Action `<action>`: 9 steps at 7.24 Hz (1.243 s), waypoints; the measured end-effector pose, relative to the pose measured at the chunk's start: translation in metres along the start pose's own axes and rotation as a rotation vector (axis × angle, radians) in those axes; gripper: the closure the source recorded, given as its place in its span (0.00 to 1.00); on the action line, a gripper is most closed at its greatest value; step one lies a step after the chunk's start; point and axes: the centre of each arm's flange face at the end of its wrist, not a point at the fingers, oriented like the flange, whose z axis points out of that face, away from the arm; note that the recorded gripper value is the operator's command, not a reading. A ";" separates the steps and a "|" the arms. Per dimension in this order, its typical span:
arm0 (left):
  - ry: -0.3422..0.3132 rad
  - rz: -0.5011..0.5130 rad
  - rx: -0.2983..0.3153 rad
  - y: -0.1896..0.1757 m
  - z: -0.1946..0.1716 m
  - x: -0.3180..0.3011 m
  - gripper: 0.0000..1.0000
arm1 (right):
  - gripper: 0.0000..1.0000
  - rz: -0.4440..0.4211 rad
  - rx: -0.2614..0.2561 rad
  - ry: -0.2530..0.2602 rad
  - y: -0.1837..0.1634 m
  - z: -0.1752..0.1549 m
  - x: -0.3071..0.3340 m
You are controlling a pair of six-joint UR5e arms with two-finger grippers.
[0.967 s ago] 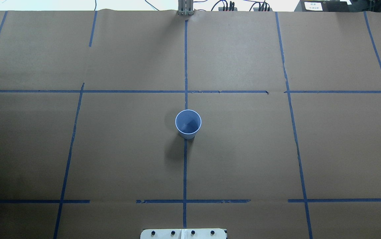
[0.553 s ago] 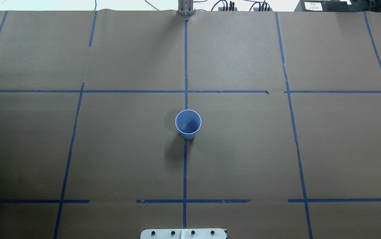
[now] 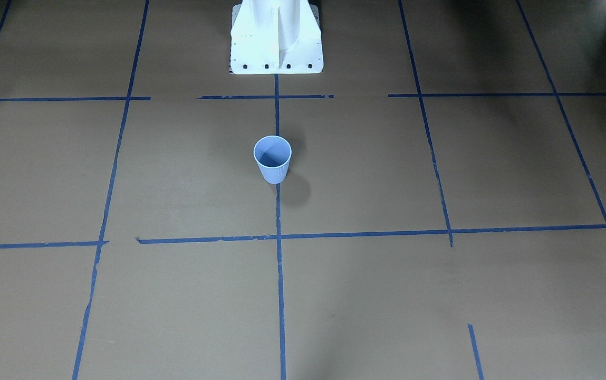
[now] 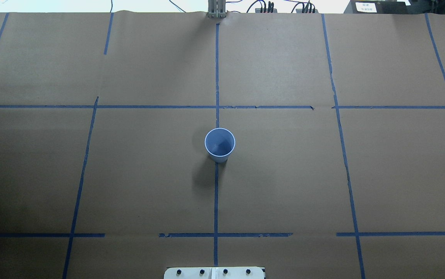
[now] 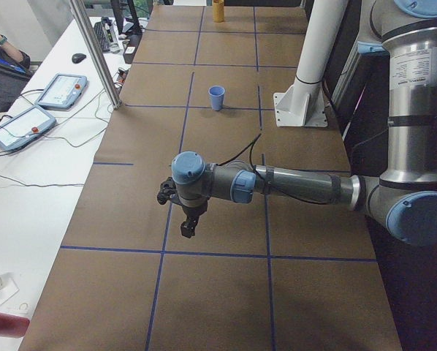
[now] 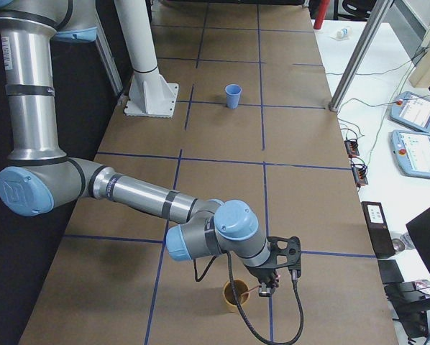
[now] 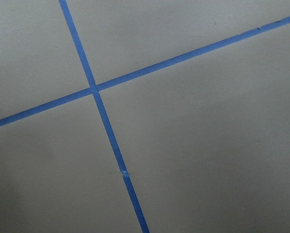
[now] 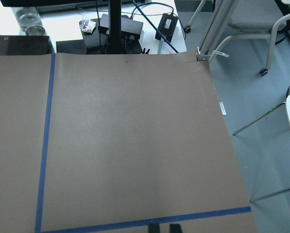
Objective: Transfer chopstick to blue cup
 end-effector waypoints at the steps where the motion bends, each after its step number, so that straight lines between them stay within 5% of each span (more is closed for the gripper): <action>1: -0.001 -0.001 -0.001 0.001 0.000 0.000 0.00 | 1.00 0.017 0.003 -0.010 -0.012 -0.018 -0.005; 3: -0.001 0.000 -0.001 0.001 0.000 0.000 0.00 | 1.00 0.064 -0.063 -0.030 -0.033 -0.051 -0.035; 5: -0.001 0.001 0.000 0.000 0.000 0.000 0.00 | 1.00 0.058 -0.190 -0.077 -0.041 -0.064 -0.115; 7: 0.001 0.006 0.003 -0.003 -0.001 0.001 0.00 | 1.00 0.029 -0.308 -0.163 -0.039 -0.049 -0.231; 9: 0.005 0.010 0.011 -0.009 -0.004 0.004 0.00 | 1.00 -0.001 -0.369 -0.226 -0.039 -0.038 -0.348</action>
